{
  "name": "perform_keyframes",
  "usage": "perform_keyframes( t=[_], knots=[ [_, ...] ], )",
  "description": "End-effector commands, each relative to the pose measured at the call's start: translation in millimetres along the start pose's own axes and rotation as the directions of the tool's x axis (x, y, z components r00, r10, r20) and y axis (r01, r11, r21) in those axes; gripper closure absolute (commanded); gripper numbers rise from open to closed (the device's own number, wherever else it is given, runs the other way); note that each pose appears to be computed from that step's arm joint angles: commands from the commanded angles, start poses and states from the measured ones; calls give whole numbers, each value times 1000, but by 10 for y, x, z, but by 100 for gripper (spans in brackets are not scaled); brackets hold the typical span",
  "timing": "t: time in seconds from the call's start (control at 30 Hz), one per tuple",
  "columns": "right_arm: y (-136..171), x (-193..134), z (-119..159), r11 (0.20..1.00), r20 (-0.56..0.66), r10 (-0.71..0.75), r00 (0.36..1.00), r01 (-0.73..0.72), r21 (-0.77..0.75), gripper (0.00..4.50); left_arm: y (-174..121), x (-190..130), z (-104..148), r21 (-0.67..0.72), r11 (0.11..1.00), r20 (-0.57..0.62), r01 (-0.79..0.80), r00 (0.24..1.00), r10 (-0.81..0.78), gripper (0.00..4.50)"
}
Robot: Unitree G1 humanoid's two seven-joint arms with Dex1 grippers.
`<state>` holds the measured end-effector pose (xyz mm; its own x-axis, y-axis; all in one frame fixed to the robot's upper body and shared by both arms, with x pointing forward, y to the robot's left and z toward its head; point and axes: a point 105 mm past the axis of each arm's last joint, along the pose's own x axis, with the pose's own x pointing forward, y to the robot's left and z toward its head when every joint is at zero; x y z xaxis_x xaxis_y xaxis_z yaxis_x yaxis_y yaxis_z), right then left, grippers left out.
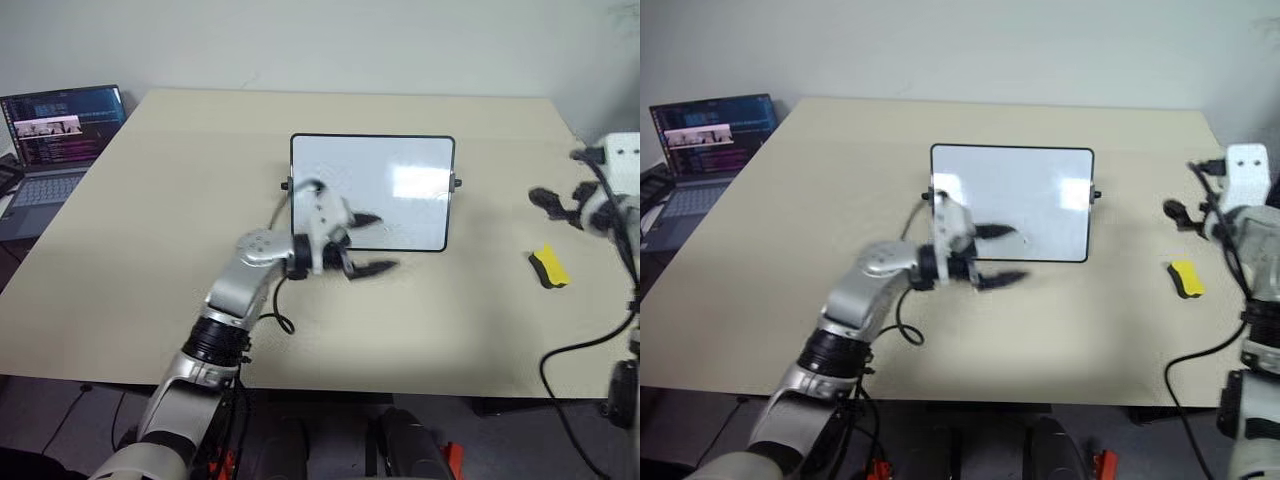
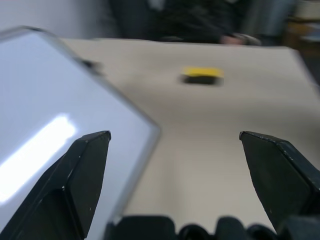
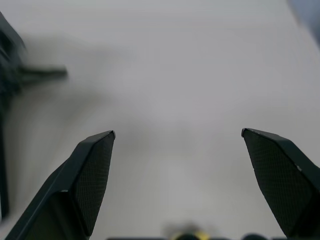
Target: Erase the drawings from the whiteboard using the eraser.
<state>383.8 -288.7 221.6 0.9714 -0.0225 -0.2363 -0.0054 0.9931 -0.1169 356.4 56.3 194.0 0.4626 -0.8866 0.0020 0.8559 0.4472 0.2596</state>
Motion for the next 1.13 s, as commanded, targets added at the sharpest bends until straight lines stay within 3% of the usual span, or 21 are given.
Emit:
perform_keyframes(
  t=[0.03, 0.17, 0.37, 0.53, 0.97, 1.13],
  knots=[
    [64, 83, 177, 999, 161, -53, 985, 52, 10, 4, 669, -479, 280, -2, 927, 112, -376, 921, 373, 0],
    [146, 240, 64, 992, 225, -112, 968, 96, 80, 4, 1107, -1041, 195, 14, 763, 91, -646, 761, 643, 0],
    [312, 314, 34, 973, 291, -134, 947, 70, 220, 4, 1149, -1170, -86, -24, 698, 32, -716, 697, 716, 0],
    [429, 434, -341, 964, 246, -154, 957, 90, 251, 4, 1164, -1293, -445, -49, 595, -30, -802, 596, 802, 0],
    [913, 582, -522, 968, 256, -86, 963, 20, 250, 4, 1185, -1486, -746, -60, 568, -90, -821, 571, 816, 0],
    [946, 611, -609, 966, 249, -101, 963, 35, 255, 4, 1175, -1498, -882, -66, 556, -120, -829, 560, 820, 0]
  ],
)
